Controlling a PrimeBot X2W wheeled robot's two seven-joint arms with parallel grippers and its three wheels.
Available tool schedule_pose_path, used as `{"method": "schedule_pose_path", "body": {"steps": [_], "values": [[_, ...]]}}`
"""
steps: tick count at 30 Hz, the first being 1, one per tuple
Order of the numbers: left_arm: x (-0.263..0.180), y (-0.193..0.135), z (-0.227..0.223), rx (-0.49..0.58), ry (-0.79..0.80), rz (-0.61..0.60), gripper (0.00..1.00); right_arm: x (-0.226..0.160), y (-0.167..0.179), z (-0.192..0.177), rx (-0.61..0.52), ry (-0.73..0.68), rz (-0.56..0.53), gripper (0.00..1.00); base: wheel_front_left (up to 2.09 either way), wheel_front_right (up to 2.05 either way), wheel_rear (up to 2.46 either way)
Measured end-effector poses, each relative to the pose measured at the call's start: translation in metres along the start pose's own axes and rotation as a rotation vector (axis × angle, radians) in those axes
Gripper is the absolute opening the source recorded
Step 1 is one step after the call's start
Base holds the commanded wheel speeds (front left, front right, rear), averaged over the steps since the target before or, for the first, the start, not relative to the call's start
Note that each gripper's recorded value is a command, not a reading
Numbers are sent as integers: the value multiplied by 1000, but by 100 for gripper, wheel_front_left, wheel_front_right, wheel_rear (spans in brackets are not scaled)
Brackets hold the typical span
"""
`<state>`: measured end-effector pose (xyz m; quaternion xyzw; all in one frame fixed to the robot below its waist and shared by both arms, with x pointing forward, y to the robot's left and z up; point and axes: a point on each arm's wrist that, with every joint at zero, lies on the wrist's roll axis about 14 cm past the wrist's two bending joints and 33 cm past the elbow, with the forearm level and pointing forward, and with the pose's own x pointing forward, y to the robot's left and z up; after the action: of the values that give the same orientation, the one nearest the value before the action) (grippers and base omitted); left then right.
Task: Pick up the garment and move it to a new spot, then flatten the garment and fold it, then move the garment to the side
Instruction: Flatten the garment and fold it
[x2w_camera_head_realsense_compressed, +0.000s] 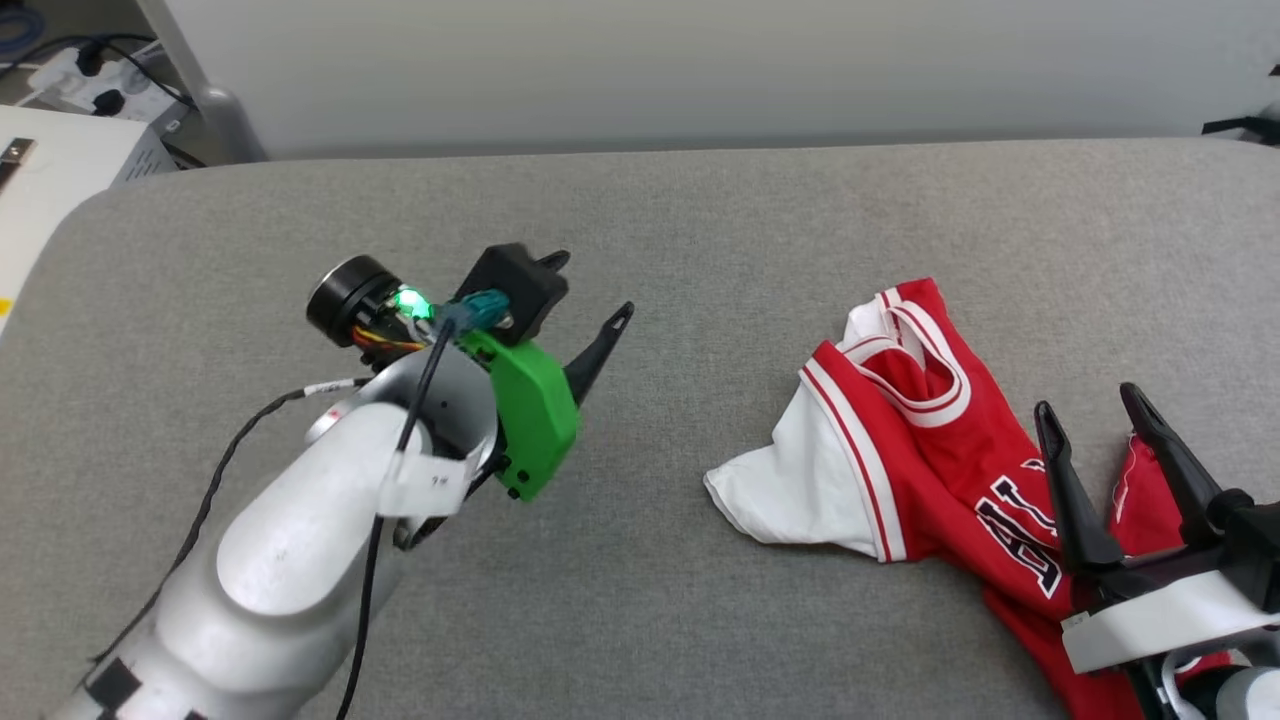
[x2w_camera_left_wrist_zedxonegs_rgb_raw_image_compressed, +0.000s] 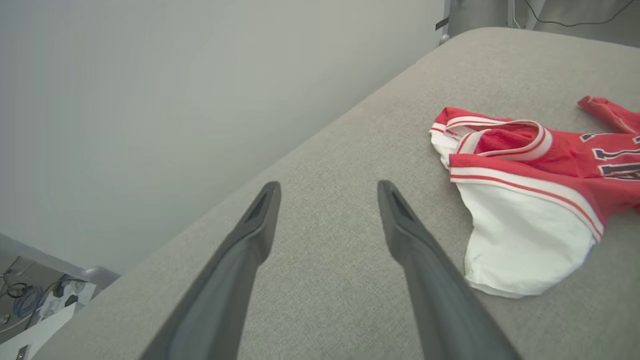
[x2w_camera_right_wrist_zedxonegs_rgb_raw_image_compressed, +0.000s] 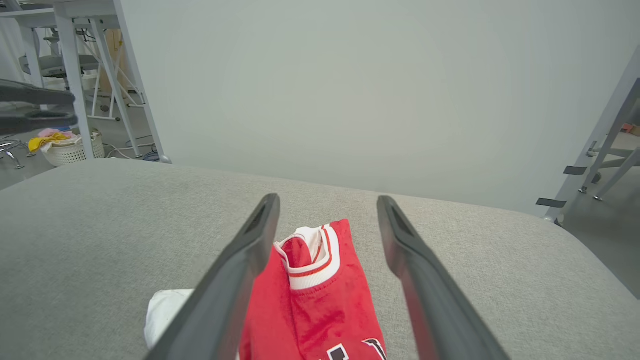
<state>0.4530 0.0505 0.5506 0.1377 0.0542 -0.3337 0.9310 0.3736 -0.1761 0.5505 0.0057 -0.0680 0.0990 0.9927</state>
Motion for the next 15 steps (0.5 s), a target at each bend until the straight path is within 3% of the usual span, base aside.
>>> {"method": "schedule_pose_path", "body": {"steps": [4, 12, 15], "values": [[18, -28, -16, -5, 186, -168, 100, 7, -7, -4, -14, 1, -13, 100, 0, 0, 0], [39, -91, -60, 122, 519, -498, 100, 22, -10, -24, -17, 32, -19, 100, 0, 0, 0], [48, -99, -67, 136, 567, -542, 100, 27, -11, -29, -18, 39, -20, 100, 0, 0, 0]]}}
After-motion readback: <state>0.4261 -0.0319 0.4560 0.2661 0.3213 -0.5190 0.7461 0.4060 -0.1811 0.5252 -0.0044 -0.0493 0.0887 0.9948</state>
